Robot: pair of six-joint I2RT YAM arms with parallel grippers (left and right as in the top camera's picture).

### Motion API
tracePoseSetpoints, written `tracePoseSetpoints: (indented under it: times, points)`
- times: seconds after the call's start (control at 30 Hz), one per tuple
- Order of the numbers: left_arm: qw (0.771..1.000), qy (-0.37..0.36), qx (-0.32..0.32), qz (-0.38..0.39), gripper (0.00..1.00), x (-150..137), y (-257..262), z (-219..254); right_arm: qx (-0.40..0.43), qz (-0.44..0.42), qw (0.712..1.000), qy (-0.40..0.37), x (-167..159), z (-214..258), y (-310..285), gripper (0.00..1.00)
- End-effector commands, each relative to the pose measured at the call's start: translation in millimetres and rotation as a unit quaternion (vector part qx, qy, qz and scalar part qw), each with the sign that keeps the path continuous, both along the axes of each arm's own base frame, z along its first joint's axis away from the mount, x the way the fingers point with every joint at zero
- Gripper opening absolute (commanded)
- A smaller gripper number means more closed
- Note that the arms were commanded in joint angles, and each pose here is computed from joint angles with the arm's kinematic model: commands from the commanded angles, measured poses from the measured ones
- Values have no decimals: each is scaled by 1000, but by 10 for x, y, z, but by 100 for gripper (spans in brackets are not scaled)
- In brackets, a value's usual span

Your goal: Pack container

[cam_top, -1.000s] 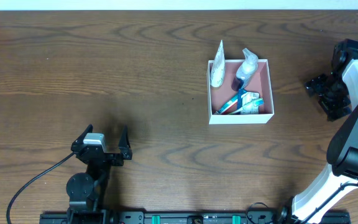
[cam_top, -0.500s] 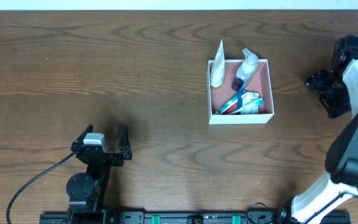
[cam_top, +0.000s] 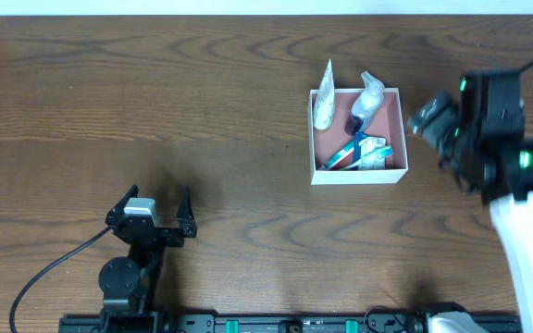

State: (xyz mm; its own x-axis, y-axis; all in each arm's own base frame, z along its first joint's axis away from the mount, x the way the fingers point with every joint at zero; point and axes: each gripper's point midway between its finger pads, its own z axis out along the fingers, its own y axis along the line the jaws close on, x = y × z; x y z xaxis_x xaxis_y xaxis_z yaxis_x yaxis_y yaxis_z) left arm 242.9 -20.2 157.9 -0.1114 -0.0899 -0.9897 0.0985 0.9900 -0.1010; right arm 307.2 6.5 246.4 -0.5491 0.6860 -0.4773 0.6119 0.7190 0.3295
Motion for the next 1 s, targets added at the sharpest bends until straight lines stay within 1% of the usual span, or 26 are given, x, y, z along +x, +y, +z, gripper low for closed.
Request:
tracePoseSetpoints:
  times: [0.0,0.07,0.13,0.23,0.27,0.33,0.47,0.53,0.77,0.97]
  points:
    - [1000,19,-2,5,98,8,19,-176,-23,-11,999,-19,-316,-26,-82,99]
    - [1000,19,-2,5,98,8,19,-176,-12,-17,999,-39,-483,-69,-94,99]
    - [1000,19,-2,5,98,8,19,-176,-17,-12,997,-80,-540,-66,-114,99]
    - [1000,19,-2,5,98,8,19,-176,-51,41,984,-163,-541,5,-76,99]
    - [1000,19,-2,5,98,8,19,-176,-73,71,973,-206,-517,59,-40,99]
    - [1000,19,-2,5,98,8,19,-176,-101,111,953,-263,-479,128,32,99]
    - [1000,19,-2,5,98,8,19,-176,-156,196,892,-377,-410,200,261,99]
    - [1000,19,-2,5,98,8,19,-176,-177,224,862,-418,-399,145,353,99]
    - [1000,19,-2,5,98,8,19,-176,-185,204,835,-476,-462,-174,318,99]
    - [1000,19,-2,5,98,8,19,-176,-193,185,826,-496,-552,-245,220,99]
